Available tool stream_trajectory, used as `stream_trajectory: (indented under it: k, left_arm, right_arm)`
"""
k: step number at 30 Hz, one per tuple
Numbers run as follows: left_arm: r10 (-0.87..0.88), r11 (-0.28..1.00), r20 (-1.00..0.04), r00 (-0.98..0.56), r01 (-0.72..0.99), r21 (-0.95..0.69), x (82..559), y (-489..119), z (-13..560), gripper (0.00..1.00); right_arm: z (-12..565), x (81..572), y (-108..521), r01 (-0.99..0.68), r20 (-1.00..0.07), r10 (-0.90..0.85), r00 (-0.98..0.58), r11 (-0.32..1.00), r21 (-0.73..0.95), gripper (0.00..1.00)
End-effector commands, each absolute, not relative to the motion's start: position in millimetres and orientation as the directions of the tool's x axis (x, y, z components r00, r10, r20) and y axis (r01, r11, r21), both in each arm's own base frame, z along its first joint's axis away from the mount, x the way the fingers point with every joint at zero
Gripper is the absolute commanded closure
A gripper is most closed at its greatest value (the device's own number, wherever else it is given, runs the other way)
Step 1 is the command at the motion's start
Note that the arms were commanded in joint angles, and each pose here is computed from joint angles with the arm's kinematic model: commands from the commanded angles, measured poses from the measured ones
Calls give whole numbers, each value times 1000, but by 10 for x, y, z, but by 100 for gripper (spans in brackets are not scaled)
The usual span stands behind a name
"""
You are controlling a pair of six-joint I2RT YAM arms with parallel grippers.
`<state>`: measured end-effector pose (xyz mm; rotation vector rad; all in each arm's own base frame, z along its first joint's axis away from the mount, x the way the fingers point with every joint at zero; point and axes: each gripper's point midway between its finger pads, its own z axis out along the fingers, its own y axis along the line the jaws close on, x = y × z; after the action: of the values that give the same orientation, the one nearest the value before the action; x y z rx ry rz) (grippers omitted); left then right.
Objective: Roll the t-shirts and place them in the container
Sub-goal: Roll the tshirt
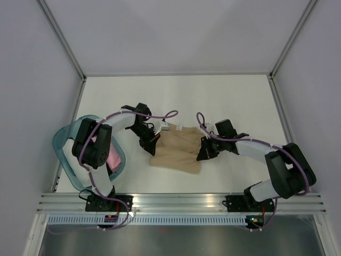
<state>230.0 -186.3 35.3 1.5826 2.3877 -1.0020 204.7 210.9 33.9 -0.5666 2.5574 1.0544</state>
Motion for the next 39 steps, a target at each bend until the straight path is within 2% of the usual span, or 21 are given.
stream_trajectory:
  k: [1,2,3,4,6,11,13,15,17,19,21,25,27,30,37,39]
  left_arm:
    - [786,295,-406,-466,860,-418,2459,-1823,326,95]
    - [781,301,-413,-469,862,-409,2493,-1842,373,93]
    - [776,300,-426,-465,866,-400,2522,-1854,415,84]
    - [770,295,-445,-458,873,-388,2543,-1874,482,80]
    - [747,260,-525,-407,906,-333,2633,-1952,731,70]
    - [700,249,-652,-290,956,-157,2899,-2048,1260,54]
    - [692,224,-694,-197,973,-54,2905,-2102,1529,39]
    - [691,147,-722,-36,985,91,2812,-2202,1772,35]
    - [723,92,-689,49,982,166,2652,-2208,1636,35]
    - [737,44,-649,189,945,325,2556,-2275,1674,35]
    - [773,-59,-571,276,928,369,2292,-2245,1325,35]
    - [744,-168,-537,398,889,425,1966,-2277,1158,30]
    - [748,-210,-488,450,858,469,1907,-2248,1001,29]
    - [772,-233,-401,493,807,543,1956,-2165,730,29]
    - [817,-235,-332,471,798,555,2050,-2075,391,30]
    - [840,-215,-319,439,809,547,2087,-2047,320,34]
  right_arm:
    - [223,2158,2025,-455,-428,-230,-874,700,551,89]
    - [235,2158,2030,-451,-423,-230,-876,699,554,89]
    - [266,2181,2047,-457,-429,-232,-873,696,554,89]
    - [277,2194,2047,-457,-431,-230,-873,696,553,89]
    - [306,2205,2054,-463,-433,-236,-870,695,551,89]
    - [323,2232,2056,-469,-439,-239,-866,696,545,88]
    - [320,2257,2061,-463,-448,-225,-865,700,543,88]
    - [311,2271,2073,-445,-448,-200,-871,705,552,88]
    - [314,2281,2096,-443,-451,-190,-872,699,562,87]
    - [313,2285,2101,-440,-449,-188,-874,698,565,87]
    - [335,2305,2107,-448,-462,-187,-867,696,561,87]
    - [388,2345,2099,-461,-486,-183,-854,700,545,87]
    - [381,2350,2089,-463,-487,-189,-853,704,538,87]
    - [313,2314,2068,-462,-472,-204,-858,707,535,87]
    - [319,2294,2057,-468,-477,-208,-854,705,532,87]
    - [343,2310,2055,-486,-492,-218,-843,700,523,84]
